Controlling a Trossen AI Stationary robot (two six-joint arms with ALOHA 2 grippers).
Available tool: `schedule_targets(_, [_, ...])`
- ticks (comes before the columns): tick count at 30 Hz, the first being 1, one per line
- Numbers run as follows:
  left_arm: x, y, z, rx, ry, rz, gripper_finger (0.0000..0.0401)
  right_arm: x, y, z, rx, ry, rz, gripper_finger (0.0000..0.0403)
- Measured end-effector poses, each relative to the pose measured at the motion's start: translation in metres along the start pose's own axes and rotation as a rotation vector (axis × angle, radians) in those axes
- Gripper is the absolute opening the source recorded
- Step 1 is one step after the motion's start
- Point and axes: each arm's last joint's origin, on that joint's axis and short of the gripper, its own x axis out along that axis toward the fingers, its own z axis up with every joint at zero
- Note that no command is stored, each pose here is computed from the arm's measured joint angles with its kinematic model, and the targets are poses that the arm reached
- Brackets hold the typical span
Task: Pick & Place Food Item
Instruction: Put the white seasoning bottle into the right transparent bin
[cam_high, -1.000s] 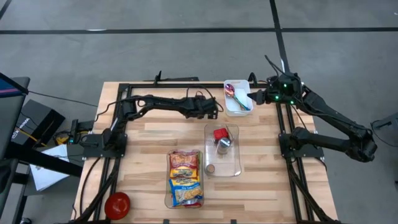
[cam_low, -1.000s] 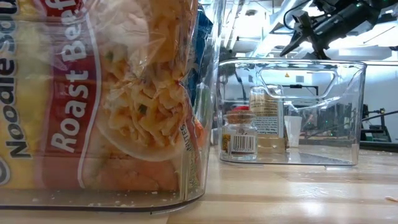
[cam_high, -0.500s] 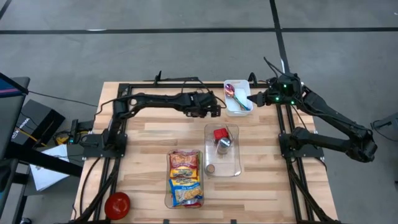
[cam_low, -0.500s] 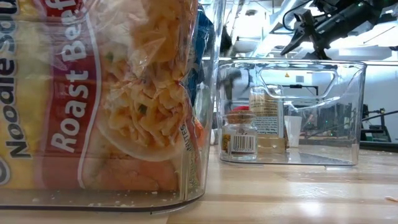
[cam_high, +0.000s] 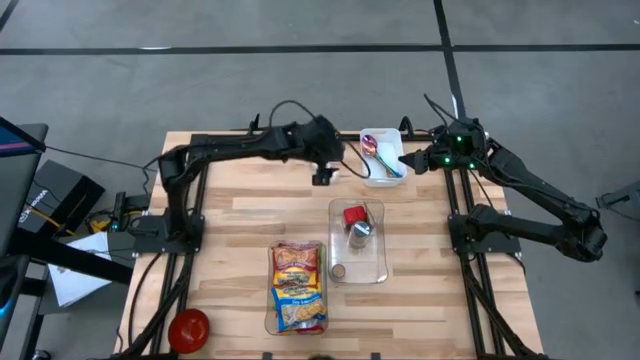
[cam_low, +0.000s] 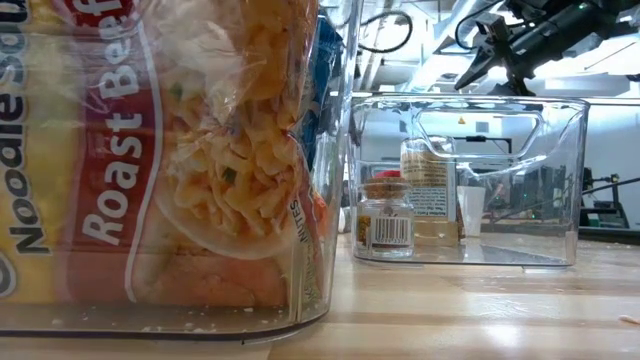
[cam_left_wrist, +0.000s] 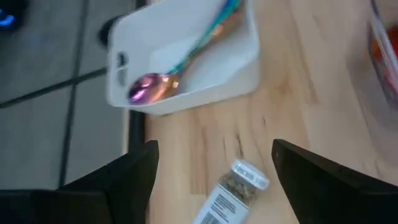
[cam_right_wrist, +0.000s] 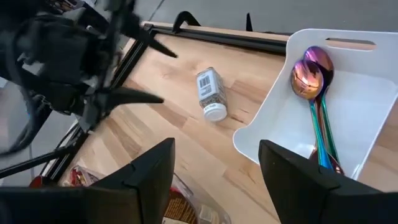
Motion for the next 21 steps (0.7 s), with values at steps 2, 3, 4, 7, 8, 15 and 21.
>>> schedule_targets(2, [0.009, 0.014, -0.014, 0.028, -0.02, -0.056, 0.0306, 0.0, 0.0, -0.001, 0.001, 0.008, 0.002, 0.0226])
schedule_targets(3, [0.013, 0.022, -0.02, 0.013, -0.042, -0.069, 0.0306, 0.0, -0.001, -0.001, 0.003, 0.018, 0.0, 0.0226])
schedule_targets(4, [0.015, 0.03, -0.03, -0.007, -0.039, -0.101, 0.0306, 0.0, -0.001, -0.003, 0.005, 0.03, -0.001, 0.0226])
schedule_targets(7, [0.023, 0.045, -0.051, -0.043, -0.053, -0.176, 0.0306, -0.002, -0.002, -0.007, 0.004, 0.065, -0.008, 0.0226])
schedule_targets(8, [0.026, 0.045, -0.056, -0.031, -0.044, -0.2, 0.0306, -0.003, -0.002, -0.008, 0.003, 0.072, -0.011, 0.0226])
schedule_targets(15, [0.041, 0.027, -0.064, 0.109, 0.005, -0.327, 0.0306, -0.006, -0.004, -0.013, 0.007, 0.11, -0.035, 0.0226])
schedule_targets(21, [0.063, 0.019, -0.067, 0.181, 0.058, -0.27, 0.0306, -0.006, -0.004, -0.013, -0.007, 0.102, -0.05, 0.0226])
